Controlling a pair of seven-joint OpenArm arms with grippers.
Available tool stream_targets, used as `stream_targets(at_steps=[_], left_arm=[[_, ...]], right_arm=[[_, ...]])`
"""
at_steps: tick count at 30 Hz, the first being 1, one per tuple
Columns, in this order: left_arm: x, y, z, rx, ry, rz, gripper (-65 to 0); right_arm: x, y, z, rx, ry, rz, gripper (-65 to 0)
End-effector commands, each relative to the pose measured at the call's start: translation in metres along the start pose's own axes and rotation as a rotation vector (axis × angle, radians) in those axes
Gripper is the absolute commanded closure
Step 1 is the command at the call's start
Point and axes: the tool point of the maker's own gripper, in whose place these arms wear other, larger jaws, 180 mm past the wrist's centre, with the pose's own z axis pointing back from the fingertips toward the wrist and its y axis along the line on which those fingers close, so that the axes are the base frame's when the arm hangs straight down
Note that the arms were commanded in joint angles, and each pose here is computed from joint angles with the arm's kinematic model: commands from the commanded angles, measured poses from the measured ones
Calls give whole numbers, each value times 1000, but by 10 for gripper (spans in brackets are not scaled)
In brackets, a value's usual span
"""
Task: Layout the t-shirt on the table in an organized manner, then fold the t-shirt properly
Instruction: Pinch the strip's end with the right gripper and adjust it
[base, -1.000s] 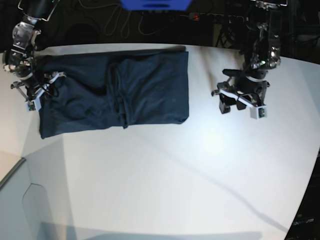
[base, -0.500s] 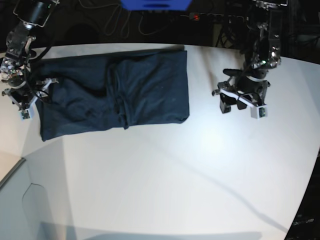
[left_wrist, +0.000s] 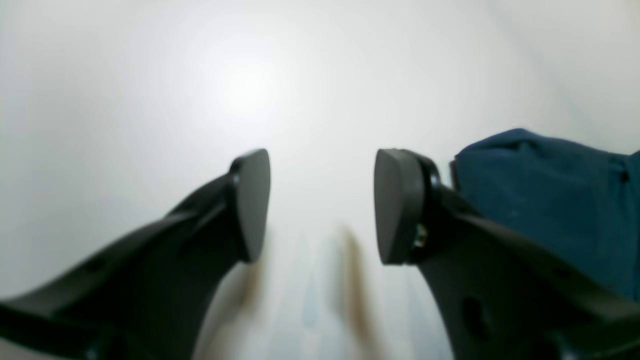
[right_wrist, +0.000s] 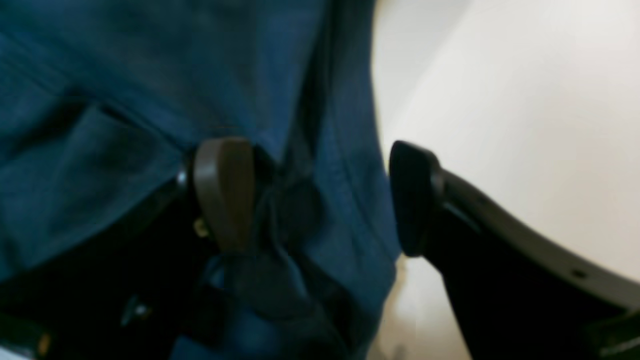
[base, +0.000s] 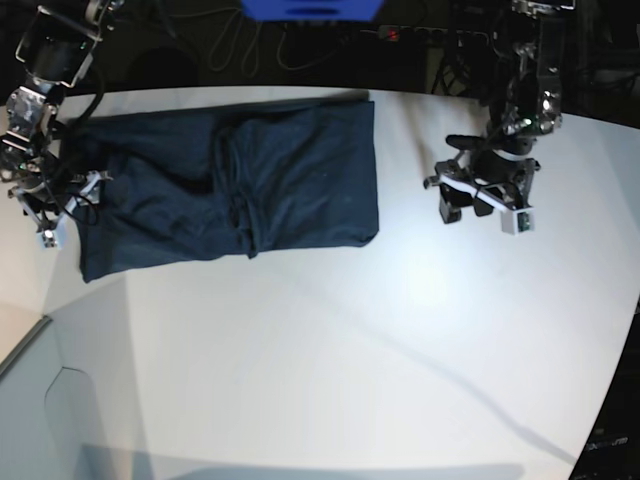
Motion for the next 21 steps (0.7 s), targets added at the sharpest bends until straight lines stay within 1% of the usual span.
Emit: stream_targets(at_steps=[1,3,6,11,12,14,15,17,21], left_arm=[[14,-3,2,-14,-46,-3,-326],[14,-3,2,-14,-46,-3,-326],[14,-3,2,-14,-46,-3,-326],[15,-4,1,-14,-48,-3,-326],[15,-4,1,-15,-49,-3,-326],[15,-4,1,-15,-49,-3,-326],[16,-4,1,-15,-51,-4,-326],[16,-4,1,-15,-51,-4,-326],[15,-4,1,-14,-48,-3,-326]], right_arm=[[10,-8,2,-4,-21,9,-427],[9,-5,-3,12,-24,-8,-427],[-3,3,-12,42,-7,-36,-427],[-8,8,-13,53,0,-44,-423],[-8,9,-14,55,0,-45,-412],[-8,11,-14,59,0,-47,-369],[-8,14,-15,65,0,-50,-337],[-9,17,-16,70,3,-50,-258],[-10,23,-18,79,3,-56,-64]])
